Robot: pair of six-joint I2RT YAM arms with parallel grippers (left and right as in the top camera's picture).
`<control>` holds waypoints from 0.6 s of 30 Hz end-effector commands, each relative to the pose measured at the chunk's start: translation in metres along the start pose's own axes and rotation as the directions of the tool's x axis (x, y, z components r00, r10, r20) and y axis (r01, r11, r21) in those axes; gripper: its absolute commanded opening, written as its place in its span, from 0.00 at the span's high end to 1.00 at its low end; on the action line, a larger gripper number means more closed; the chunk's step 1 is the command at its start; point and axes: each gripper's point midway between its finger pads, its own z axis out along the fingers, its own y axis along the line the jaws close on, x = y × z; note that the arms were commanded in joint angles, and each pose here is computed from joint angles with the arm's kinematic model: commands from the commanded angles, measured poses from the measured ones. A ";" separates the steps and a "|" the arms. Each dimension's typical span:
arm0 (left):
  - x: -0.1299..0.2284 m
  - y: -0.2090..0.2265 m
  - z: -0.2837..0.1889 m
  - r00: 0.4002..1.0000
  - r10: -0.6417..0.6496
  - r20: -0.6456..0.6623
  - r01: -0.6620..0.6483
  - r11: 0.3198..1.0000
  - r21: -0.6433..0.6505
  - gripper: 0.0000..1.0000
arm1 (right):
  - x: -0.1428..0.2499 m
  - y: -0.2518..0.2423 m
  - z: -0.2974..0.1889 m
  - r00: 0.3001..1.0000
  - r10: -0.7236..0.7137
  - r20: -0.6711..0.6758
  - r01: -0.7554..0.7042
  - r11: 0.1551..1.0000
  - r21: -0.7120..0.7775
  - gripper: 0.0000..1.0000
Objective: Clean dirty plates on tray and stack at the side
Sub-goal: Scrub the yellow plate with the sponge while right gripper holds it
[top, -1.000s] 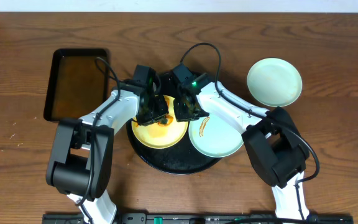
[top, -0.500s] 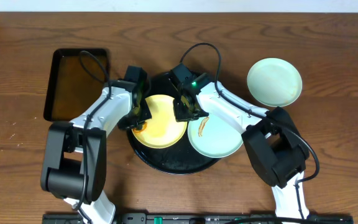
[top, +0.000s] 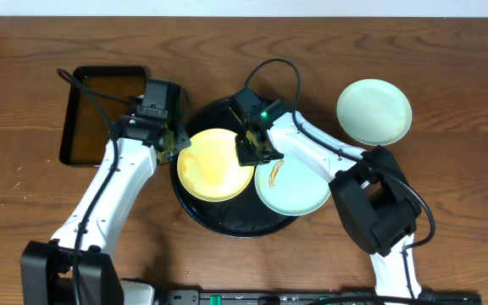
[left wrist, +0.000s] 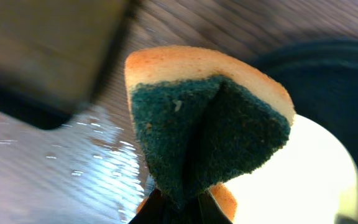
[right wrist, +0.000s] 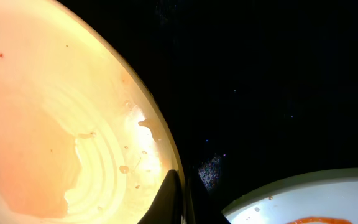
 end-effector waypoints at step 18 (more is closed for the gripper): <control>0.105 -0.021 0.073 0.877 0.060 -0.477 -0.011 0.994 0.106 0.93 | -0.002 -0.009 0.005 1.000 0.013 0.009 -0.014 0.999 0.052 0.99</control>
